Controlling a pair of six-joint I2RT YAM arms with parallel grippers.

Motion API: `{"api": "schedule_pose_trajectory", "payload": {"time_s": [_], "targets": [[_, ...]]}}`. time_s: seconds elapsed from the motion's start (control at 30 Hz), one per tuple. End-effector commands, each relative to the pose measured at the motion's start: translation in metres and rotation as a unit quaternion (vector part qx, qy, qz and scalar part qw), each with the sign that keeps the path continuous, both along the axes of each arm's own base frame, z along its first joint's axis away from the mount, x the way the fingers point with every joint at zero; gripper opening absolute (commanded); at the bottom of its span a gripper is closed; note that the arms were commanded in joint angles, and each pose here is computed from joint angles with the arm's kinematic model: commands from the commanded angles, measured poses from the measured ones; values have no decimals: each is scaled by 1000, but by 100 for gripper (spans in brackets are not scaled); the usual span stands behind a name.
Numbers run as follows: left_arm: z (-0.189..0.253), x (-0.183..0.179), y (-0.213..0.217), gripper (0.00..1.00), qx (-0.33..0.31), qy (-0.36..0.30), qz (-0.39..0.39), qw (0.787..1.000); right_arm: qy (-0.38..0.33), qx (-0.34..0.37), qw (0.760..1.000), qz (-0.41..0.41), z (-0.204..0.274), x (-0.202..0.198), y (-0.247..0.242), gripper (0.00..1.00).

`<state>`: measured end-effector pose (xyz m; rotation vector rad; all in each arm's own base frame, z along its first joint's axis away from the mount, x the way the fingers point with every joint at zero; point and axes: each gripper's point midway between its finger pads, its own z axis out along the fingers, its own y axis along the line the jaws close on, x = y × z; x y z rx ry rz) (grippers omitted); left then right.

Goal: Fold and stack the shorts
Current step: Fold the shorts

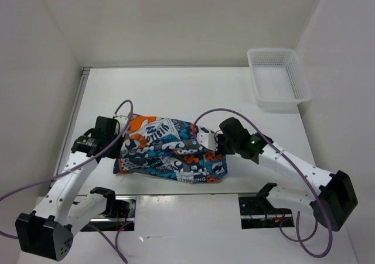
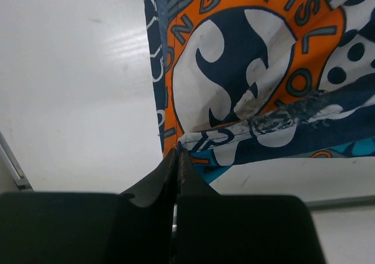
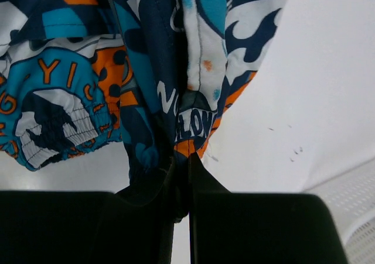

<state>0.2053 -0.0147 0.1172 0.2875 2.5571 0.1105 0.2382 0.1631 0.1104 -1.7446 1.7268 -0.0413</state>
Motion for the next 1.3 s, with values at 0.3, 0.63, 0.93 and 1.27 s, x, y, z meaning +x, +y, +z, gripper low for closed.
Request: {"api": "schedule_pose_trajectory", "payload": {"time_s": [0.3,0.63,0.93,1.27], "targets": [[-20,-34,12,0,24,43,4,999,71,-6,992,106,25,-70,20,0],[-11,-19,18,0,19,28,30,999,109,4,973,203,80,-114,52,0],[-20,-37,16,0,12,57,23,998,215,-95,932,276,0,-173,33,9],[-23,-48,25,60,31,54,33,998,120,-113,940,298,24,-158,67,100]]}}
